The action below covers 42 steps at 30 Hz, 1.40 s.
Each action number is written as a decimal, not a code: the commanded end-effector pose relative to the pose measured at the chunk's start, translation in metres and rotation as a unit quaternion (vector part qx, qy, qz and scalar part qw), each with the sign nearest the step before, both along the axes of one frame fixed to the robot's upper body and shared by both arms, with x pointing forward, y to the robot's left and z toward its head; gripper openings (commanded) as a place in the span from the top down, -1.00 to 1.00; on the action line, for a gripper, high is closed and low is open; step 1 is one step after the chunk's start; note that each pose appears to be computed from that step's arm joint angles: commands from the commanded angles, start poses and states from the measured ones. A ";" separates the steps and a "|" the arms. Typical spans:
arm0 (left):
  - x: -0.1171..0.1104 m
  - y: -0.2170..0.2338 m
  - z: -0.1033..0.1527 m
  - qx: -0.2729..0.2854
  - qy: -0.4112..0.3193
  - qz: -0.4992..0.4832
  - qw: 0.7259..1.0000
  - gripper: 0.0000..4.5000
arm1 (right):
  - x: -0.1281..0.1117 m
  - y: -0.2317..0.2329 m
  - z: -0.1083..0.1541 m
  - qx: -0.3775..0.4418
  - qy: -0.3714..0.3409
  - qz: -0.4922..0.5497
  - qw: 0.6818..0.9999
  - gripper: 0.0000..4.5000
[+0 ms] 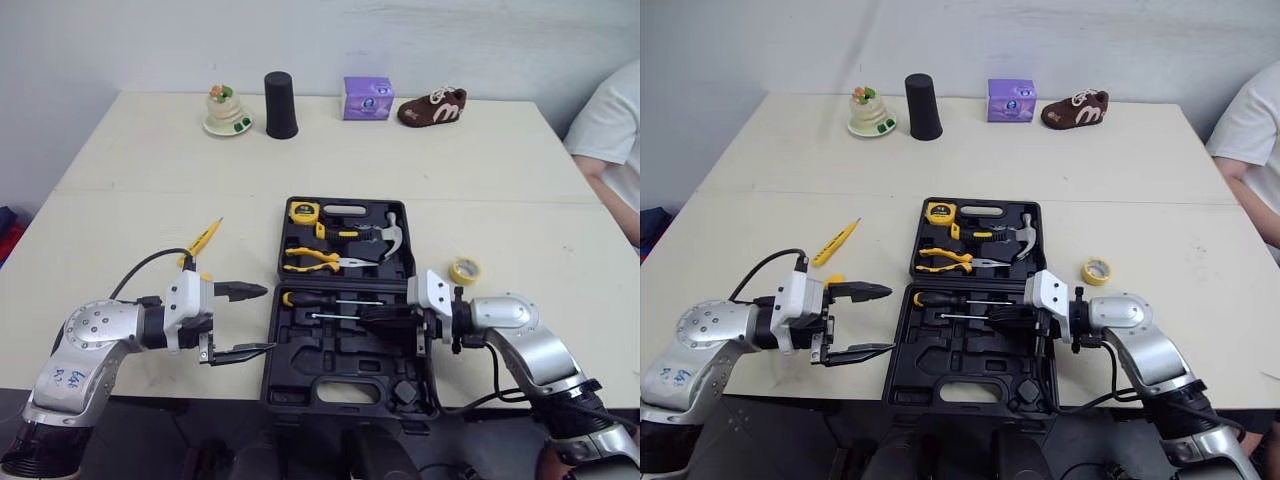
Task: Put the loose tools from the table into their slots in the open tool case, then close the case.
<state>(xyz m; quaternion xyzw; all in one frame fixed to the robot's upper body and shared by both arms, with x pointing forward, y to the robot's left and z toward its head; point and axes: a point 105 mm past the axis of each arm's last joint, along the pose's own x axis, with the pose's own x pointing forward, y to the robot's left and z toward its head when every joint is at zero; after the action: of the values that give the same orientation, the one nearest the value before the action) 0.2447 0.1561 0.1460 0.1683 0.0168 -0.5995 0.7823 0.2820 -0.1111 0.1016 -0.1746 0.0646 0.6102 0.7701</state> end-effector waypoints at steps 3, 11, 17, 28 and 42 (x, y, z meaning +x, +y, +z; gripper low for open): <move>-0.002 0.001 0.000 -0.002 -0.009 0.001 1.000 -1.00 | -0.004 -0.010 -0.042 -0.059 0.063 -0.033 0.996 0.98; -0.001 0.002 0.004 -0.017 -0.014 0.012 1.000 -1.00 | -0.007 0.010 -0.011 -0.034 0.034 -0.009 0.999 0.98; 0.013 0.015 0.024 -0.055 -0.063 0.066 0.994 -1.00 | -0.039 -0.008 0.037 0.059 -0.029 0.029 0.997 0.98; 0.025 0.169 0.030 0.014 -0.095 0.322 0.942 -1.00 | -0.044 -0.175 0.086 0.015 -0.119 -0.319 0.940 -0.26; -0.037 0.308 0.010 -0.011 -0.081 0.641 0.763 -1.00 | -0.128 -0.365 0.051 -0.110 -0.179 -0.631 0.747 -0.99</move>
<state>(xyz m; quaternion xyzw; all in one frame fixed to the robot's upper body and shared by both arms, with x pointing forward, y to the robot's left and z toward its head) 0.2157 0.4509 0.1398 0.1412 0.0675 0.0241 0.9874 0.1621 -0.4669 0.1394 -0.2615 0.1017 -0.0445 0.9588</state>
